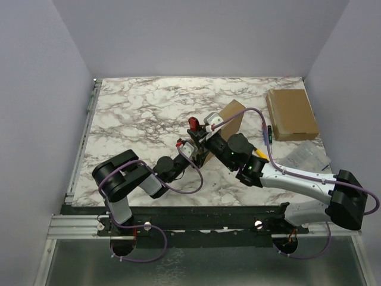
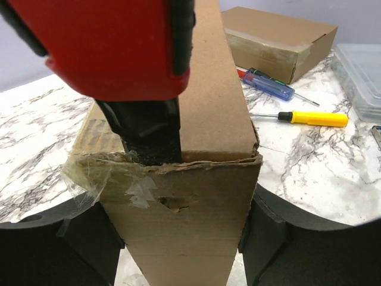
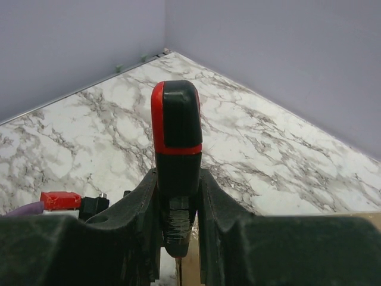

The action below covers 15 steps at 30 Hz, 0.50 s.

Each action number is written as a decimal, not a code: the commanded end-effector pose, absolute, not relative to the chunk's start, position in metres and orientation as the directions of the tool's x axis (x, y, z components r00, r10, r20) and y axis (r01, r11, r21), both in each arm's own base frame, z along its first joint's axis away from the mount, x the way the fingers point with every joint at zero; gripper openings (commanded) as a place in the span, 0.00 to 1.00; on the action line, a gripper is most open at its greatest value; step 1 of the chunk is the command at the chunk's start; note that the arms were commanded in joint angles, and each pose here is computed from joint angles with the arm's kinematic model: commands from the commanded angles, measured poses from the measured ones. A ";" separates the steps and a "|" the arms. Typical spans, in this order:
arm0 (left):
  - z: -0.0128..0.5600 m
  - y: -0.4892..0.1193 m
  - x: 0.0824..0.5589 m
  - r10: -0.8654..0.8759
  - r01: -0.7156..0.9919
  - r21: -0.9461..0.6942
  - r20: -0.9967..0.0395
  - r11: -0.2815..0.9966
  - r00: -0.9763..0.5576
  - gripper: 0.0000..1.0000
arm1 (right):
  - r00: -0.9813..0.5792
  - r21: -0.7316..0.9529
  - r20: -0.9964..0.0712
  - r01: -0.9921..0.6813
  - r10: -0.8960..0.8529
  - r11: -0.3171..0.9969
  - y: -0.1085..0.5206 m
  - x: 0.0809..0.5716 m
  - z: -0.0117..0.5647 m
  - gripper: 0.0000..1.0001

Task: Unpack the express box
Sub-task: Cut the express box at the center of the board.

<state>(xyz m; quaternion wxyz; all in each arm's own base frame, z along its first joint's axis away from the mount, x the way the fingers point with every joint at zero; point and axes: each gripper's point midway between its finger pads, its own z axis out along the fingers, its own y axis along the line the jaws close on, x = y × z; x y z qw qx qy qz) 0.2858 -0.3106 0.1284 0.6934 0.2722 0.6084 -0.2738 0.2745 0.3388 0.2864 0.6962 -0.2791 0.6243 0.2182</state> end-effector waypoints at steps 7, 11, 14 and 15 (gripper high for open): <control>0.157 -0.309 0.263 -0.158 0.761 0.077 -0.960 0.645 0.231 0.35 | 0.283 -0.177 -0.959 -0.605 0.002 0.776 0.356 0.293 0.315 0.00; 0.159 -0.307 0.261 -0.159 0.761 0.079 -0.959 0.644 0.234 0.33 | 0.326 -0.173 -0.944 -0.634 0.058 0.753 0.354 0.282 0.333 0.00; 0.158 -0.307 0.261 -0.159 0.764 0.074 -0.961 0.641 0.227 0.33 | 0.356 -0.200 -0.933 -0.636 0.054 0.745 0.353 0.279 0.336 0.00; 0.157 -0.308 0.260 -0.162 0.766 0.070 -0.961 0.639 0.223 0.33 | 0.375 -0.209 -0.925 -0.634 0.059 0.745 0.352 0.278 0.336 0.00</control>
